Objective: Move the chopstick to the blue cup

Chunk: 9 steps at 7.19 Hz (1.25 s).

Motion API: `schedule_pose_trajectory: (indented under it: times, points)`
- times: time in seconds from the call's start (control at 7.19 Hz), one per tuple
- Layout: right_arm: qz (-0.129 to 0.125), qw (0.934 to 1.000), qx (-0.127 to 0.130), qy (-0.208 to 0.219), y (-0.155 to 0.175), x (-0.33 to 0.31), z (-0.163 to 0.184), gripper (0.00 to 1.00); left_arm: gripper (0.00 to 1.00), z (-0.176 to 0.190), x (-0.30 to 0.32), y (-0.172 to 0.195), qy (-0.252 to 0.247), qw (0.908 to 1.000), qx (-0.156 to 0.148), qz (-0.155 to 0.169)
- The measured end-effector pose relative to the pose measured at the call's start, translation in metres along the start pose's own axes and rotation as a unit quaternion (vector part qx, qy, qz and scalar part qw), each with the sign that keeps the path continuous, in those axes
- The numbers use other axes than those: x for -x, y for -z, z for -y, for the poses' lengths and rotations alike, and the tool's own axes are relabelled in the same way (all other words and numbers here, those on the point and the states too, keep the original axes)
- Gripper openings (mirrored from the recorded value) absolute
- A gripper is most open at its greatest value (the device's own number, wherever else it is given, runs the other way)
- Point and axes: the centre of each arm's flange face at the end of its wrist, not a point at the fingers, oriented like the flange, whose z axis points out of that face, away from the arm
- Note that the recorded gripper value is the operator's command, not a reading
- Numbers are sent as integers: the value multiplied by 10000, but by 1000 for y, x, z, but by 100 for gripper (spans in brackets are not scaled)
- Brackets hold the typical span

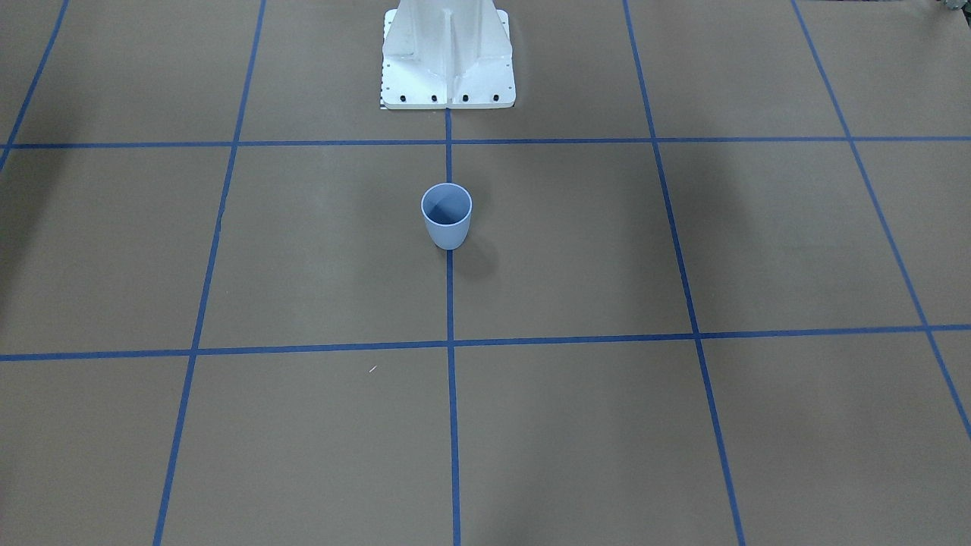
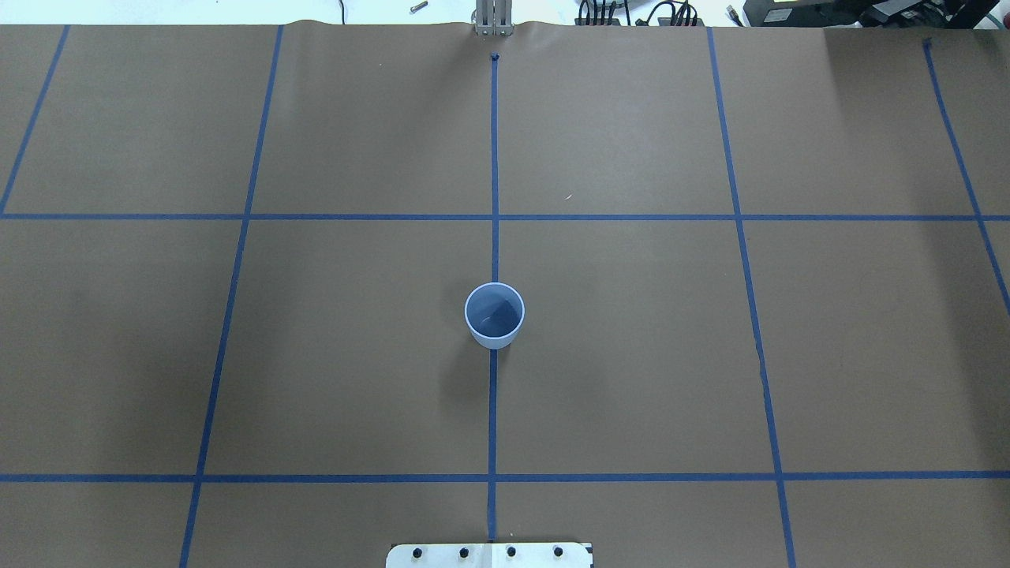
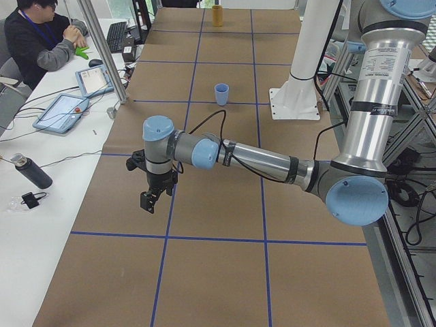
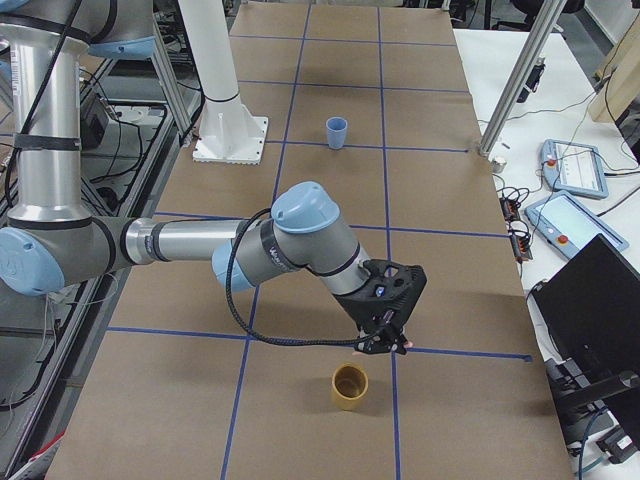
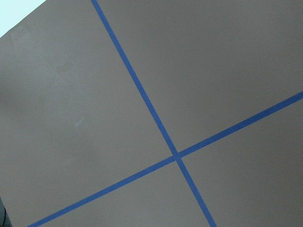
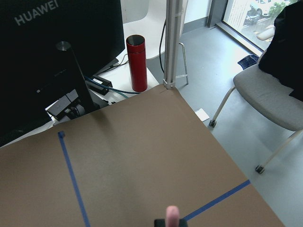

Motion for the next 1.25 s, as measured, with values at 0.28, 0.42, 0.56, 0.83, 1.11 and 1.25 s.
schedule_pose_trajectory:
  times: [0.28,0.42,0.56,0.83,1.11,1.25]
  points:
    - [611,9975,332,-110,-2,107,-7,0,98,-31,23,9,845,9945,-130,-605]
    - [926,9940,507,-276,0,181,-22,0,98,-42,30,11,1009,9923,-154,-702]
    - [1215,9891,683,-468,4,262,-46,0,98,-50,35,12,1105,9910,-167,-733]
    - [1302,9837,847,-909,20,421,-109,0,98,-58,40,12,1191,9900,-167,-741]
    - [920,9845,881,-1205,64,552,-193,0,98,-66,42,9,1244,9893,-137,-753]
    - [730,9860,835,-1246,82,592,-234,0,98,-68,43,7,1259,9891,-123,-757]
